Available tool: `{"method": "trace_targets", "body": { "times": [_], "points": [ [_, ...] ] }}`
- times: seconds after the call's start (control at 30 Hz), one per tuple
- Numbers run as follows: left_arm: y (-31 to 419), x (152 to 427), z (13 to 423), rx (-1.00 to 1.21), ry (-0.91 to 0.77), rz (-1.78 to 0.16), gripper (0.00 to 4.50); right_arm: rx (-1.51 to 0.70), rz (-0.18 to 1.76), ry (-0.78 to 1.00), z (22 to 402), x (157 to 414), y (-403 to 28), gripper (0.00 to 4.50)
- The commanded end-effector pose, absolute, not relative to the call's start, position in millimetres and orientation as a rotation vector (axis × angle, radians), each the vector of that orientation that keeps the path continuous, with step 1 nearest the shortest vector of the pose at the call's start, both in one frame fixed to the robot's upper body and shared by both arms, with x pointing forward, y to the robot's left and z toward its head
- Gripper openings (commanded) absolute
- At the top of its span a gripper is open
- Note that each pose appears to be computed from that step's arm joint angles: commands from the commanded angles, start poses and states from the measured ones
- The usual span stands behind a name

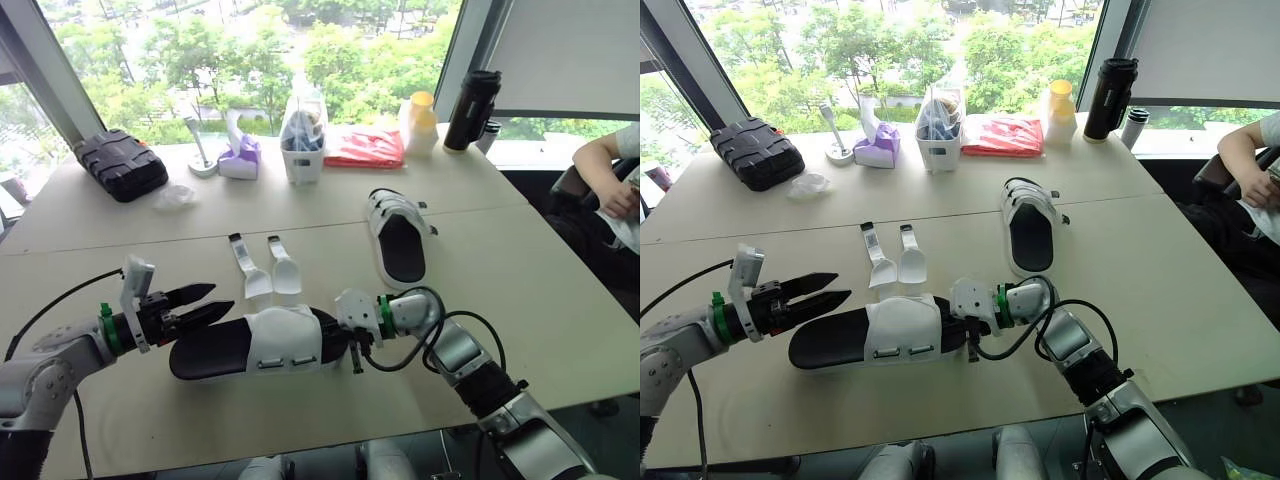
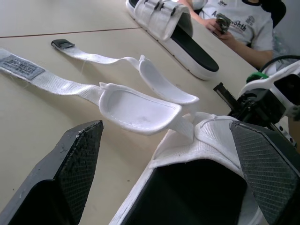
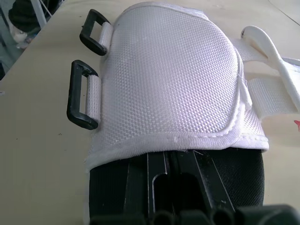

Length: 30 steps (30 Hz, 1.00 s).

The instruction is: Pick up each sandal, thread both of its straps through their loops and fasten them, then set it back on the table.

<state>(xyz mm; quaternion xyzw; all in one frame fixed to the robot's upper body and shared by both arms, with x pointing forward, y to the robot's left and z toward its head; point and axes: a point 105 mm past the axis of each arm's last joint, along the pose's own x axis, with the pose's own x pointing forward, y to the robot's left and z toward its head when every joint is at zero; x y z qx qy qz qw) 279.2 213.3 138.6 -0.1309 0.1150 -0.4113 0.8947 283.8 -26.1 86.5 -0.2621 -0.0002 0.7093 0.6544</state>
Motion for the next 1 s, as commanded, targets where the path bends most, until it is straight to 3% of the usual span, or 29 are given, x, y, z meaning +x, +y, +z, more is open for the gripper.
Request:
{"method": "trace_targets", "body": {
  "times": [0.03, 0.3, 0.57, 1.0],
  "points": [
    [209.7, 284.9, 151.9, -0.266, 0.197, -0.836, 4.50, -0.621, 1.663, 0.062, 71.1, 276.0, -30.4, 0.07],
    [197.6, 307.6, 158.1, -0.381, 0.247, -0.841, 4.50, -0.683, 1.640, 0.120, 71.0, 290.2, -54.9, 0.07],
    [213.6, 322.8, 115.7, -0.604, 0.460, -0.728, 4.50, -0.704, 1.742, 0.105, 70.0, 274.4, -40.9, 0.07],
    [176.0, 376.3, 94.1, -0.877, 0.532, -0.639, 4.50, -0.740, 1.749, 0.102, 71.7, 272.1, -49.0, 0.07]
  ]
}}
